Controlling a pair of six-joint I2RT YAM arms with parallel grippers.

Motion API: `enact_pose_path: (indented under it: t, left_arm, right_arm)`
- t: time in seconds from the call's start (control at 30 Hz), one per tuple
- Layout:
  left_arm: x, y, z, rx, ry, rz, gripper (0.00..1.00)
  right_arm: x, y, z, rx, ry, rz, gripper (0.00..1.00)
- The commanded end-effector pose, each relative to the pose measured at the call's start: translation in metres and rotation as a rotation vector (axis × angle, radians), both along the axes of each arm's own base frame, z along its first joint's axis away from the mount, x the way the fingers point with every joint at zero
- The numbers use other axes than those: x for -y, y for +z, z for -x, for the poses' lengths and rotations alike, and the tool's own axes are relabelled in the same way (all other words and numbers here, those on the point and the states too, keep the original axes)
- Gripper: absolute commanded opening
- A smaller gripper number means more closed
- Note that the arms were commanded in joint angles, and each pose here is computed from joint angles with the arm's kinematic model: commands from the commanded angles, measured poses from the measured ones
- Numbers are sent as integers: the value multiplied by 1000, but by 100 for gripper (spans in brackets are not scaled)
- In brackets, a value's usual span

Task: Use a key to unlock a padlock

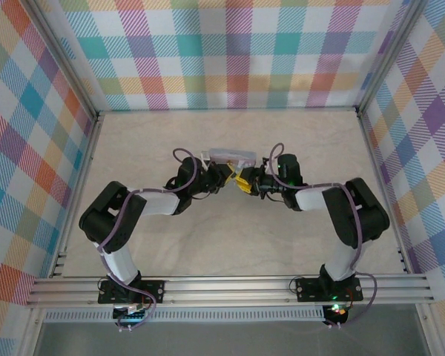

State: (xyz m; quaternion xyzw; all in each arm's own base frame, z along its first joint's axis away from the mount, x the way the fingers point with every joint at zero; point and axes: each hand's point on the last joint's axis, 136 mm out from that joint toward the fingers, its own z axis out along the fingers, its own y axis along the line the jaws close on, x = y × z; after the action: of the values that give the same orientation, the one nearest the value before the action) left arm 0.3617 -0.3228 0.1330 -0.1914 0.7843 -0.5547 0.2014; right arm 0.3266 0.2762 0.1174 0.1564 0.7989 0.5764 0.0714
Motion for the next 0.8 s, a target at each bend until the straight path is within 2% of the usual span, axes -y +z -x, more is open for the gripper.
enact_pose_path:
  t: [0.0,0.2,0.53,0.77]
  left_arm:
    - [27,20,36,33,-171,15,0]
    - [25,17,37,19,-164,15,0]
    - [26,16,35,14,-158,11,0]
    - [27,19,34,17,-159,19,0]
  right_arm:
    - [11,1,8,111,43,143,34]
    - [31,10,26,220,97,315,35]
    - [51,33,35,414,172,556,37]
    - [40,36,40,526,271,686,40]
